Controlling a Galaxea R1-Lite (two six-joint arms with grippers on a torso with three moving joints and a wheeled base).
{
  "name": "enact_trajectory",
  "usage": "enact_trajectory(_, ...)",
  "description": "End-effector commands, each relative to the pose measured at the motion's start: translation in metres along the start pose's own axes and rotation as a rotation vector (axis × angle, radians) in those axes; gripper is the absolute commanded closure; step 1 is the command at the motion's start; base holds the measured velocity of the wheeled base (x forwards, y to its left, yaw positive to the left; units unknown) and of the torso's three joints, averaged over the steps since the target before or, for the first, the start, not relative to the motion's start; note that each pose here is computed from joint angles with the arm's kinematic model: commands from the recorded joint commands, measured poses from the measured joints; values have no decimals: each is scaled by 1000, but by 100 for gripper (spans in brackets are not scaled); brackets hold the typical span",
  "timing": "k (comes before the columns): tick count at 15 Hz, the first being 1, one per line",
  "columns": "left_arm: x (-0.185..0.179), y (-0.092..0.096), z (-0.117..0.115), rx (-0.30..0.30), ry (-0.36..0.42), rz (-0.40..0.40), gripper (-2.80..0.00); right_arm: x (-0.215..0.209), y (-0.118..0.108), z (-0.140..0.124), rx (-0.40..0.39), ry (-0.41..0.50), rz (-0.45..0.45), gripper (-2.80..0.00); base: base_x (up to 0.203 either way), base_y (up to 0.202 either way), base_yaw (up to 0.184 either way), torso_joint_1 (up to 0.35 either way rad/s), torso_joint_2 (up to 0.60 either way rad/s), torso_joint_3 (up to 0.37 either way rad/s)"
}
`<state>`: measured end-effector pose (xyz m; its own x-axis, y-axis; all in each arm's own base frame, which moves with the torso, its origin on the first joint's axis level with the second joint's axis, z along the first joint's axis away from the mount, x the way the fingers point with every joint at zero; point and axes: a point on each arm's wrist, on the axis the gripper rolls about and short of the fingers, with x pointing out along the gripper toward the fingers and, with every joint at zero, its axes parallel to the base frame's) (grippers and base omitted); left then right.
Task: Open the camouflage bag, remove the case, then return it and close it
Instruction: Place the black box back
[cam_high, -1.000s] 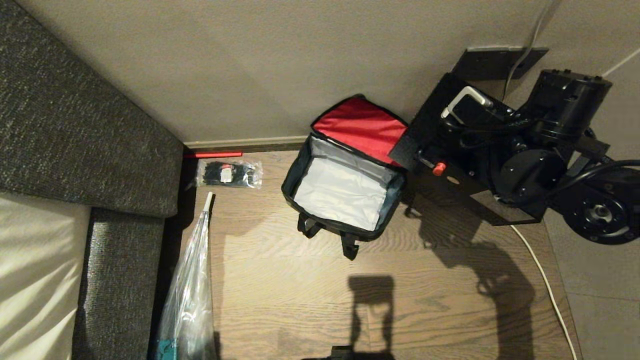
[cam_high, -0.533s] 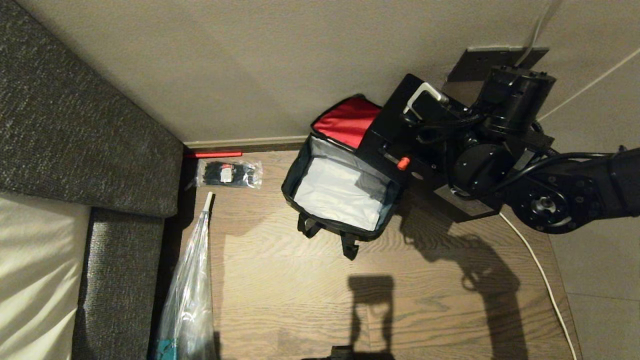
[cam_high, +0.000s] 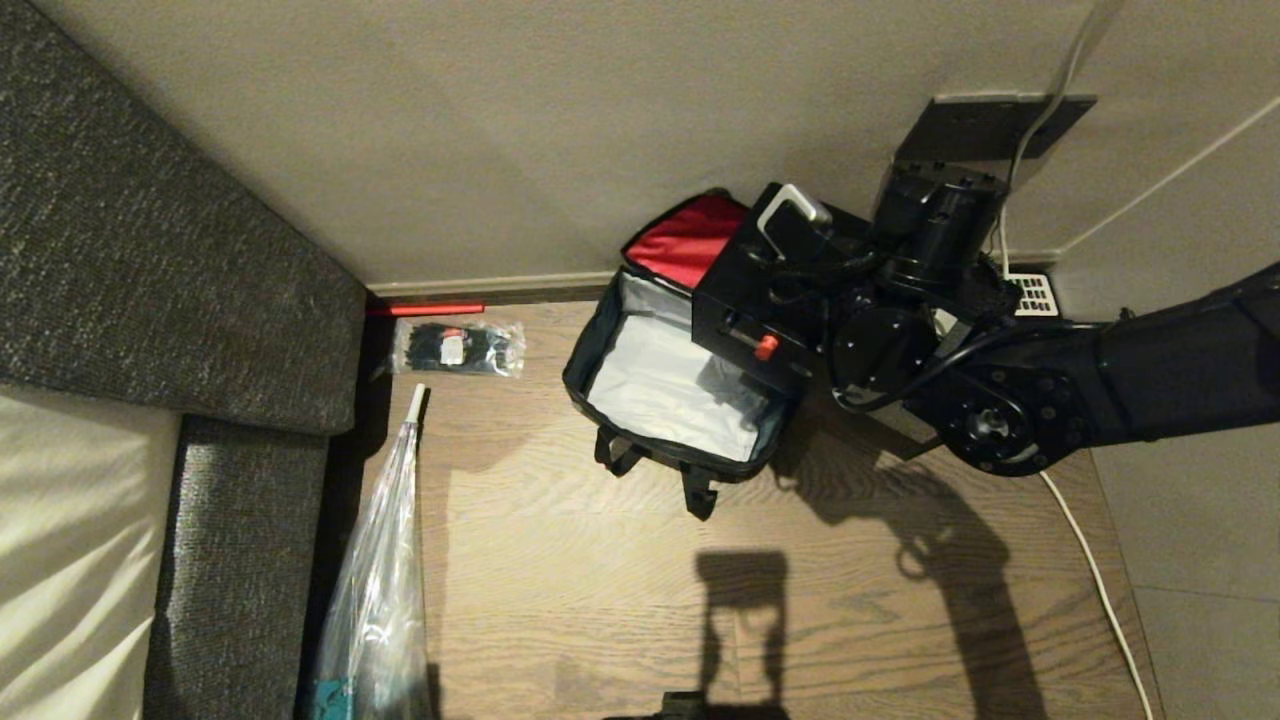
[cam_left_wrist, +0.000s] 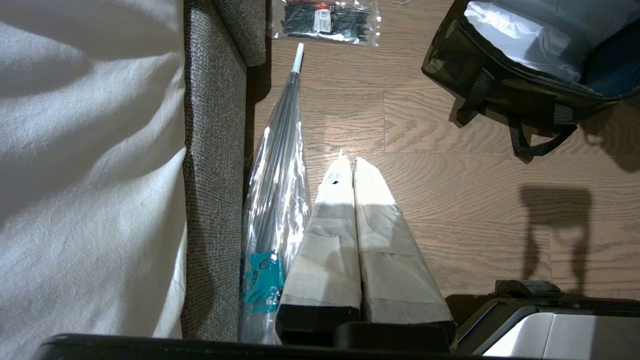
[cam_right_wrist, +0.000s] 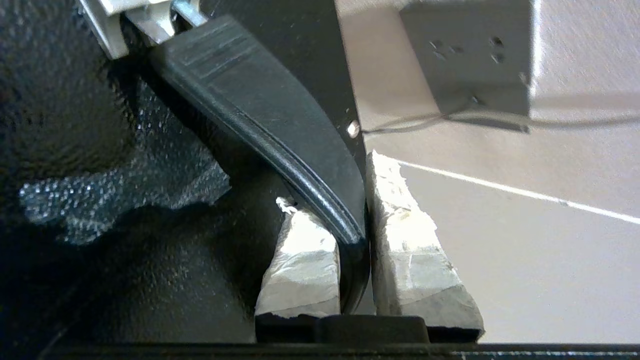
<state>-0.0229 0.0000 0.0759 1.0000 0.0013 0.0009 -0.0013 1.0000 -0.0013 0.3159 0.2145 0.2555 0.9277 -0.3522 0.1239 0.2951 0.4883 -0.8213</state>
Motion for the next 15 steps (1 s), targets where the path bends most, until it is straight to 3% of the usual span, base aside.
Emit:
enact_trajectory(1,0,0,0,0,-4,1,0,1,14,-1,-26,-5,18,0,0,0,0,0,0,0)
enact_trajectory(10,0,0,0,0,-4,0,0,10,24,31,10,-164,47,0,0,0,0,0,0,0)
enact_trajectory(15,0,0,0,0,-4,1,0,12,34,33,1,-248,93,0,0,0,0,0,0,0)
